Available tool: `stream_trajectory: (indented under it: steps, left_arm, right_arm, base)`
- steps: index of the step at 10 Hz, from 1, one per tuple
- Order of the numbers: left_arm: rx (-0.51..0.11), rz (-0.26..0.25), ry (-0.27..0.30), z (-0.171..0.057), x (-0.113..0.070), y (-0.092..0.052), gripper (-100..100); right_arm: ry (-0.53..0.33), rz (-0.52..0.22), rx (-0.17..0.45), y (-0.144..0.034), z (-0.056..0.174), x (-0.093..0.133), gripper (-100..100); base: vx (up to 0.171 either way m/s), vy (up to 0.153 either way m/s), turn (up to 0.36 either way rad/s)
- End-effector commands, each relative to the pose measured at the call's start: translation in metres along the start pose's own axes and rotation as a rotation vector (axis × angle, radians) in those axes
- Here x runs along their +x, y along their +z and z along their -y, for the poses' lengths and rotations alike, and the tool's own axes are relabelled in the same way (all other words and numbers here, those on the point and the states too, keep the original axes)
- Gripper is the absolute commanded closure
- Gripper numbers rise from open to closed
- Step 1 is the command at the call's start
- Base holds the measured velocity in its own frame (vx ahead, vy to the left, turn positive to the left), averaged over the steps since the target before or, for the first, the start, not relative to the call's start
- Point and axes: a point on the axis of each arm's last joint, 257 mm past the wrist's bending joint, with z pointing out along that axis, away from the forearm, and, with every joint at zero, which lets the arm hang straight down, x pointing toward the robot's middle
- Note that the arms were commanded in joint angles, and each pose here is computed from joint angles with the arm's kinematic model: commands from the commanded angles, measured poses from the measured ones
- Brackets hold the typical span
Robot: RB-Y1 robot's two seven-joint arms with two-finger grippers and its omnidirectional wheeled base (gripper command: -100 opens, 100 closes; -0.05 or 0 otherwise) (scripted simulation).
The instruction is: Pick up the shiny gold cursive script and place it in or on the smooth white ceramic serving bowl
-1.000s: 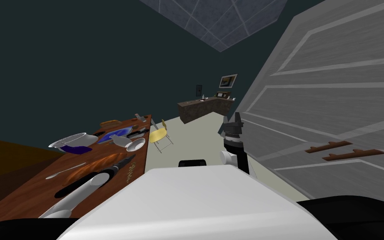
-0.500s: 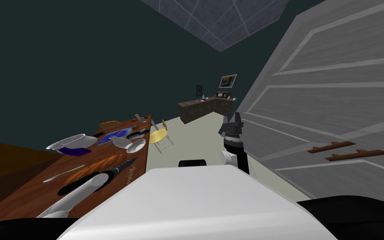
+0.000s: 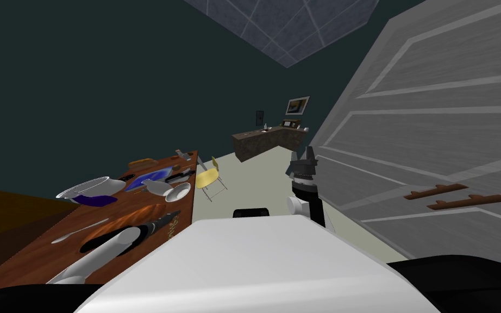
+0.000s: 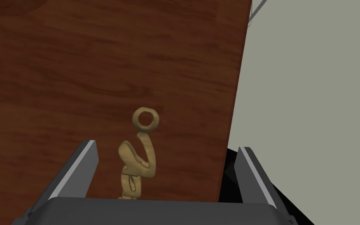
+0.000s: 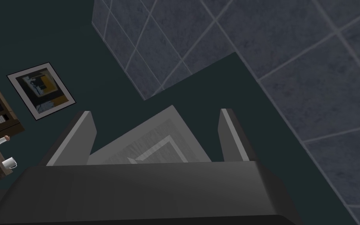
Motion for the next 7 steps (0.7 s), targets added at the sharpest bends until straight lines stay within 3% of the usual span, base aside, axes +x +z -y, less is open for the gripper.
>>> stream_trajectory:
  steps: [1, 4, 5, 7]
  left_arm:
    - [0.003, 0.046, -0.014, 0.001, -0.016, 0.001, -100]
    - [0.026, 0.176, -0.062, 0.008, -0.053, -0.002, -100]
    - [0.026, 0.184, -0.062, 0.008, -0.055, -0.002, -100]
    - [0.041, 0.253, -0.088, 0.012, -0.073, -0.006, -100]
  right_arm:
    - [0.000, 0.000, 0.000, 0.000, 0.000, 0.000, 0]
    - [0.000, 0.000, 0.000, 0.000, 0.000, 0.000, 0]
    - [0.000, 0.000, 0.000, 0.000, 0.000, 0.000, 0]
    - [0.000, 0.000, 0.000, 0.000, 0.000, 0.000, 0]
  base:
    - [0.029, 0.059, -0.014]
    - [0.024, 0.052, -0.018]
    - [0.024, 0.044, -0.009]
    - [0.027, 0.037, -0.011]
